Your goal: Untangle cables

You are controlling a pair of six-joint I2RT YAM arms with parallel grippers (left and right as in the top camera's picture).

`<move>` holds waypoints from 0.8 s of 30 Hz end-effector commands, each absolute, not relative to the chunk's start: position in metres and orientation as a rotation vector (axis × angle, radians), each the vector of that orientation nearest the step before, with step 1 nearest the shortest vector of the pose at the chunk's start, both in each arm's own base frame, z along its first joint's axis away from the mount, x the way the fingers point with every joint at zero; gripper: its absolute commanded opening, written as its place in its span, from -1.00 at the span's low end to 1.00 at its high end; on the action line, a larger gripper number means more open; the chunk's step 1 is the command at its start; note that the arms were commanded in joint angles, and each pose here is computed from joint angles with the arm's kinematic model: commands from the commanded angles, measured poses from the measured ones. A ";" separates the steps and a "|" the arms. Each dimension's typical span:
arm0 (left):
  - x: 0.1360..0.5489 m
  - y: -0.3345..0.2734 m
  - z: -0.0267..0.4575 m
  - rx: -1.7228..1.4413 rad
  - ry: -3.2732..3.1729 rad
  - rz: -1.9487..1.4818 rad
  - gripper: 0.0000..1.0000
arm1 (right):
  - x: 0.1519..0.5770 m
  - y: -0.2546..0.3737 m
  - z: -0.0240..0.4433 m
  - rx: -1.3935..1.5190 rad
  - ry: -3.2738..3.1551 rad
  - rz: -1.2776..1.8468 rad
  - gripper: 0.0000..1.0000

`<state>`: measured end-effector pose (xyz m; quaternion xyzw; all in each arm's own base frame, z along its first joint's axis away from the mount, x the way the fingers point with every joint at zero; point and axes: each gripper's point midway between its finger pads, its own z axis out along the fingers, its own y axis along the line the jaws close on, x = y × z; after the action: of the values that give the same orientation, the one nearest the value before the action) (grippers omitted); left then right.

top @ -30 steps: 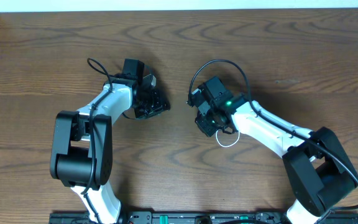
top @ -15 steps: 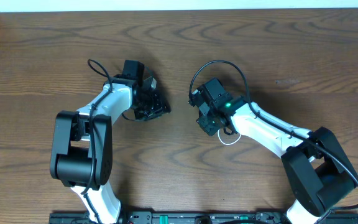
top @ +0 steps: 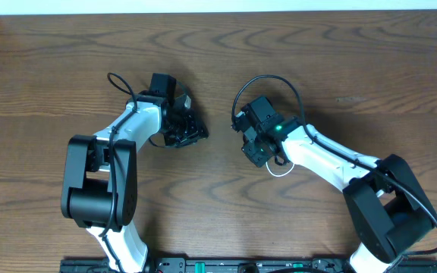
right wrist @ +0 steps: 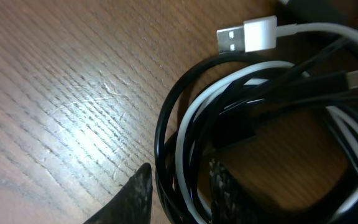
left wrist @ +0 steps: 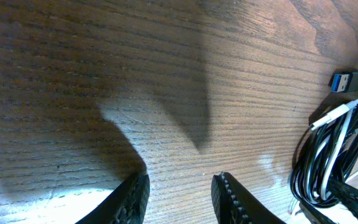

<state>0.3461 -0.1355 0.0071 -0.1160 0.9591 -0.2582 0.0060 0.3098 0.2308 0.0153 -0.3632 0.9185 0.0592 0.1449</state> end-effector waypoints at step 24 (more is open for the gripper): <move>0.347 -0.169 0.137 -0.150 2.666 -1.263 -0.24 | 0.313 0.270 0.154 -0.875 2.271 1.377 -0.98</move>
<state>0.3536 -0.1570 0.1104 -0.0676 0.9252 -0.3602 0.0990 0.3275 0.2616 0.1092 -0.3139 0.8618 0.3509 0.1888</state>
